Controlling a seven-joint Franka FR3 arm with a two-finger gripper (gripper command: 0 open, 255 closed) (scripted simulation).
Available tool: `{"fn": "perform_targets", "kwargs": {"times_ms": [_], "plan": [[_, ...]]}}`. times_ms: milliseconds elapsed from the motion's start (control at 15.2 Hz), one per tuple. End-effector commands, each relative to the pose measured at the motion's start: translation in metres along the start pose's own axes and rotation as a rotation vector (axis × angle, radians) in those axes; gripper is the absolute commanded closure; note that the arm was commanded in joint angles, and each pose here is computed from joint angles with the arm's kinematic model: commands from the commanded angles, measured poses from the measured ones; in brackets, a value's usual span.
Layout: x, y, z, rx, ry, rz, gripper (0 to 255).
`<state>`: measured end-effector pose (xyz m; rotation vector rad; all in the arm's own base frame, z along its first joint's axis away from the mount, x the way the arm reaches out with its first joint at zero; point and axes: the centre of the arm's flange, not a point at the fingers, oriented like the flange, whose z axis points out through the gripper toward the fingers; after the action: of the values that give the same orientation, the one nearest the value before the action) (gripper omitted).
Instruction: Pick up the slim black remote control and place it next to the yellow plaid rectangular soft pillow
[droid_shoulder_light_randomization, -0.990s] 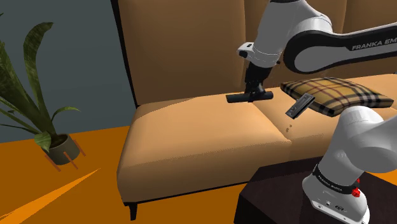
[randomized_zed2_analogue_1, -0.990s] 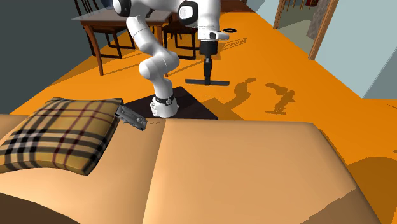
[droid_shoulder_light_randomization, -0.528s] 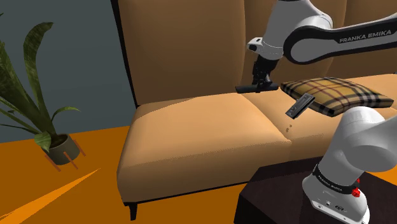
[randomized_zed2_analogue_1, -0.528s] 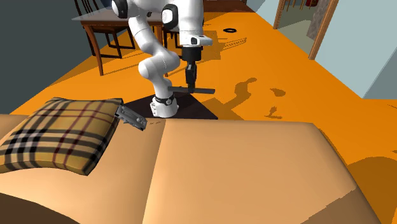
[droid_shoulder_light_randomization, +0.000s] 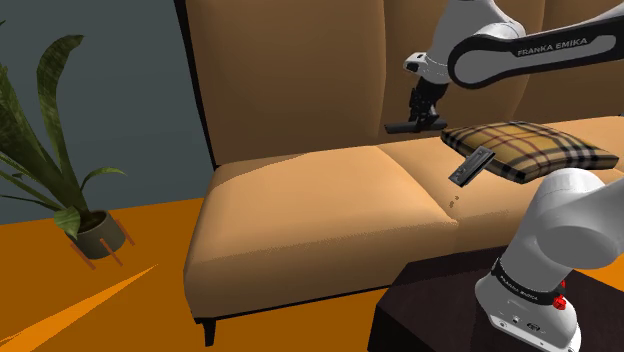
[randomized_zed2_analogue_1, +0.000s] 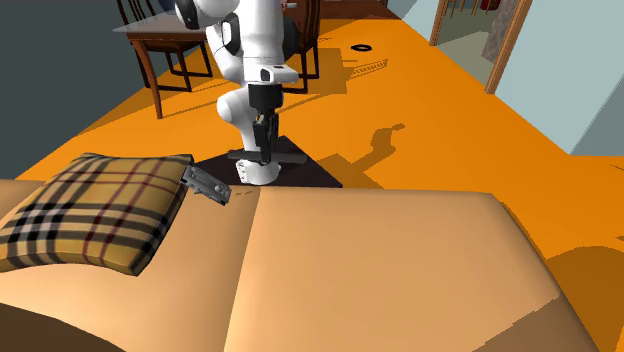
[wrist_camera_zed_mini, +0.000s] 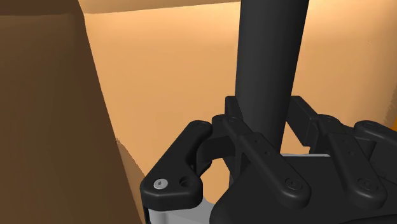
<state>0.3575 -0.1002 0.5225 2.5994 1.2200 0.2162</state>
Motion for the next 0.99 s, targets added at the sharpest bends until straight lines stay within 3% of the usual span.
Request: {"fn": "perform_targets", "kwargs": {"times_ms": [0,792,924], "plan": [[-0.017,0.022,0.003,-0.001,0.000,-0.001,255],[-0.121,0.137,0.035,-0.001,0.000,-0.001,255],[-0.126,0.140,0.042,-0.001,0.000,-0.001,255]]}}
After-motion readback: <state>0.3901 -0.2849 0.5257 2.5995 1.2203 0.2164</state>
